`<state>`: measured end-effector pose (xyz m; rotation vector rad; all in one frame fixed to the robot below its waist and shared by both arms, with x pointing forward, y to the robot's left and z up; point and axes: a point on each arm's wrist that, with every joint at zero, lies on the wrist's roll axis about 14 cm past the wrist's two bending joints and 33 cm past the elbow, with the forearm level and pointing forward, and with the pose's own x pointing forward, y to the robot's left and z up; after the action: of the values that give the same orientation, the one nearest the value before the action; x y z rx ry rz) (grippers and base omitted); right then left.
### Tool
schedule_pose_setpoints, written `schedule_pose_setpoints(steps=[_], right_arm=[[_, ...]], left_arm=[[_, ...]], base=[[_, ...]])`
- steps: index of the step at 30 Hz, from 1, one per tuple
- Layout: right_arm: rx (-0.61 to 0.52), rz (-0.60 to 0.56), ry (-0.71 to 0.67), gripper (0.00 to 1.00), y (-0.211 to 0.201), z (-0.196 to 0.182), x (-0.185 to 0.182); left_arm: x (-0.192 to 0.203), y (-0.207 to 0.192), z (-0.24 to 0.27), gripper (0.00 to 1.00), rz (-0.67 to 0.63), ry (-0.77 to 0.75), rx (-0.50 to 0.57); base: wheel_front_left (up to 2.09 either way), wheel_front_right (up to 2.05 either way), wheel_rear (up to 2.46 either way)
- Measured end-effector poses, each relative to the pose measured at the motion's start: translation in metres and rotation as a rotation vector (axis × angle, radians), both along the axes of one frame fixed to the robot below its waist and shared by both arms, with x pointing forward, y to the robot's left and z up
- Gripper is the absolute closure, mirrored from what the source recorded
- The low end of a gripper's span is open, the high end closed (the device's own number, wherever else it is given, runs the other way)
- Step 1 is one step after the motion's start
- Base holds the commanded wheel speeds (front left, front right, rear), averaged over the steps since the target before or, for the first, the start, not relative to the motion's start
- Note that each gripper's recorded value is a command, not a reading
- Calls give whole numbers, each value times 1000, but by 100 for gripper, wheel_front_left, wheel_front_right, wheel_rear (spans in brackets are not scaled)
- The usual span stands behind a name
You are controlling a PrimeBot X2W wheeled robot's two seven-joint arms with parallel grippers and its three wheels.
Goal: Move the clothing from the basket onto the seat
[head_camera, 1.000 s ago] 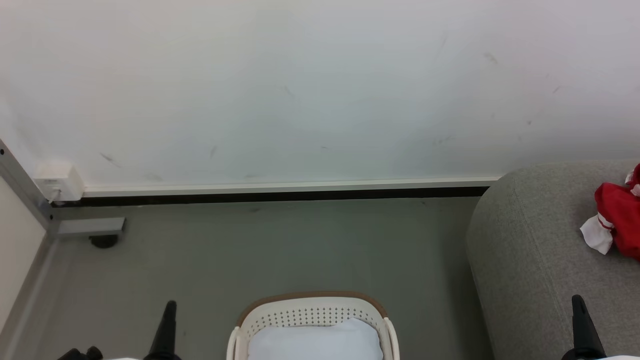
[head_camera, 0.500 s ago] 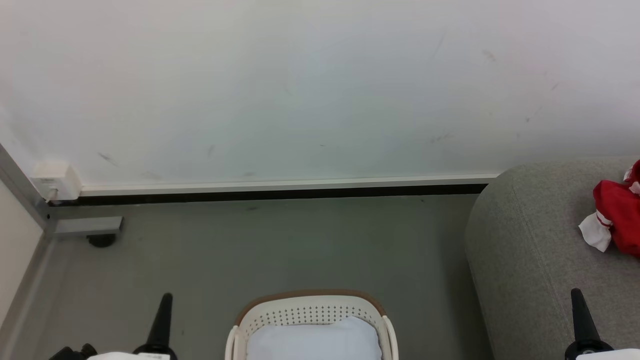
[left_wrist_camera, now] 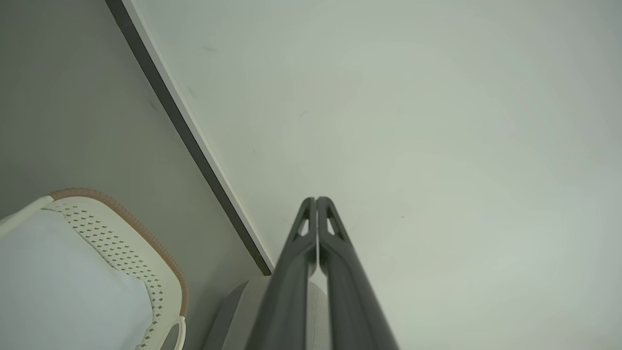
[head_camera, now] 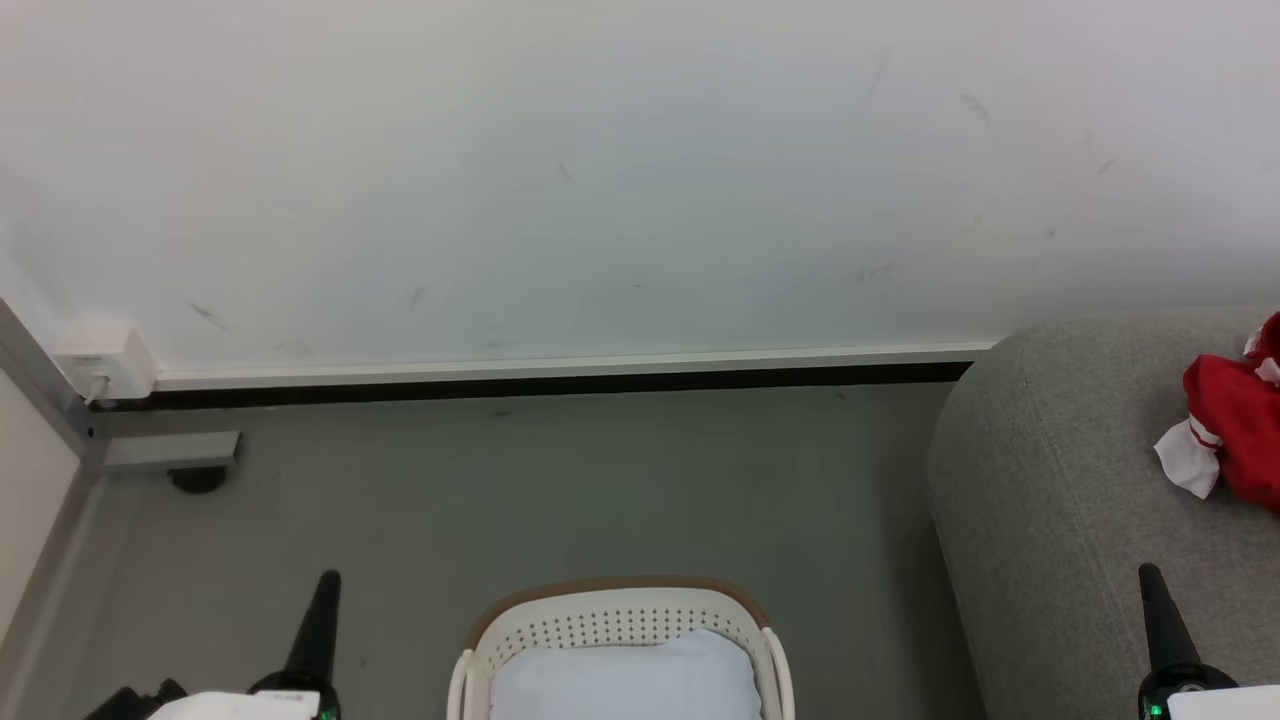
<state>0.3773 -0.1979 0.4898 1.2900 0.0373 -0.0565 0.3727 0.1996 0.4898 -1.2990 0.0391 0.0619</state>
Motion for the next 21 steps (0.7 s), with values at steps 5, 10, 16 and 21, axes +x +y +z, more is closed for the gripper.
schedule_pose_setpoints(steps=[5,10,16,21], right_arm=[[43,1,-3,100,0,1,1],[79,3,-13,100,0,4,3],[126,5,-21,100,0,6,5],[164,6,-24,100,0,7,5]], left_arm=[[1,0,1,100,-1,-3,-41],[4,0,4,100,-3,-14,-74],[6,0,5,100,-4,-20,-122],[8,0,7,100,-8,-26,-154]], base=[[0,0,0],[0,0,0],[0,0,0],[0,0,0]])
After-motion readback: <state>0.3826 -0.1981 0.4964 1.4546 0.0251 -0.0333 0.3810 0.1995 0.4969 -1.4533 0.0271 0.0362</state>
